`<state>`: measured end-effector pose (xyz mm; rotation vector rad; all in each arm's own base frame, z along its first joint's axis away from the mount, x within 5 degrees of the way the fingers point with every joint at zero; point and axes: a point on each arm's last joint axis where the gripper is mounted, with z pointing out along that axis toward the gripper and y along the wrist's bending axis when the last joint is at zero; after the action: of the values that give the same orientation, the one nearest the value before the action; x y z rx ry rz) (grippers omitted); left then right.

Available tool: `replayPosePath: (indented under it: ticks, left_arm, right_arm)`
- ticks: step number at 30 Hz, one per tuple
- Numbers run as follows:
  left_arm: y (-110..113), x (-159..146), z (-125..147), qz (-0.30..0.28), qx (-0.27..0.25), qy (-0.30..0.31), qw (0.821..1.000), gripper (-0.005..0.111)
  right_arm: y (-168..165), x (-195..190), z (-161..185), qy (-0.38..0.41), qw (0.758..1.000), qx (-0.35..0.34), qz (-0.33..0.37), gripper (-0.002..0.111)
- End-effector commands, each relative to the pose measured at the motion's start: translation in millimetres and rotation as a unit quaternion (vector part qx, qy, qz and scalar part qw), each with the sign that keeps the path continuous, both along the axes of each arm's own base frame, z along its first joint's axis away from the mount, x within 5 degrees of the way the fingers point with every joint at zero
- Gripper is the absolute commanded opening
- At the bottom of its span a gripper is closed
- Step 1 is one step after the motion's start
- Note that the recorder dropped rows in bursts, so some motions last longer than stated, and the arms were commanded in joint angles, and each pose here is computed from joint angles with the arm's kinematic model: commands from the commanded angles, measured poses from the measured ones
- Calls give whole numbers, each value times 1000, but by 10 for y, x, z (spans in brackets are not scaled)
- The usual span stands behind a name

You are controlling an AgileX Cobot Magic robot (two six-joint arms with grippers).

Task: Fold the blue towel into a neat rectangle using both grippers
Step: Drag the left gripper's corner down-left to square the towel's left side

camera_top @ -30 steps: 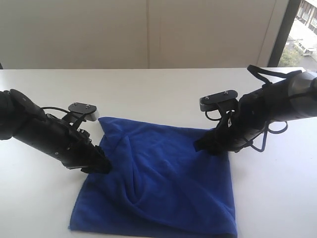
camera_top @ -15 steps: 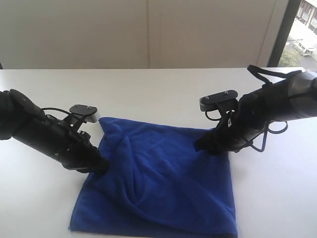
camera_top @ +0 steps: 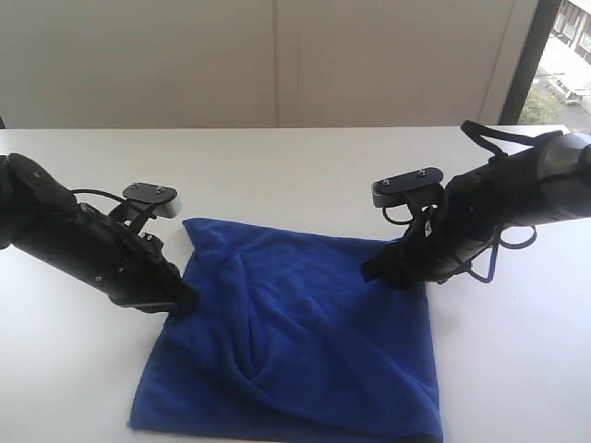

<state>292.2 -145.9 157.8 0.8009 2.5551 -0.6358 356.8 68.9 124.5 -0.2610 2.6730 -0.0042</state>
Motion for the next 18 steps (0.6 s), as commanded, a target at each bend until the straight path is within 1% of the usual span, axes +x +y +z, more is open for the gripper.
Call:
replayPosePath:
  ticks: [1,4,10,14,18]
  left_arm:
    - [58,-151,3,-2,36,63,997,0]
    - [90,-238,-47,-3,50,102,994,0]
    - [88,-331,-50,-10,46,147,988,0]
    - [90,-365,30,-17,41,147,988,0]
    - [132,-402,155,-14,54,134,989,0]
  right_arm:
    - [-33,-35,-124,30,999,-12,0,54]
    - [-30,-28,-121,25,1000,-10,1,54]
    - [-29,-26,-120,24,1000,-10,1,54]
    - [-27,-20,-117,20,1000,-9,2,54]
    - [-26,-19,-117,20,1000,-9,2,54]
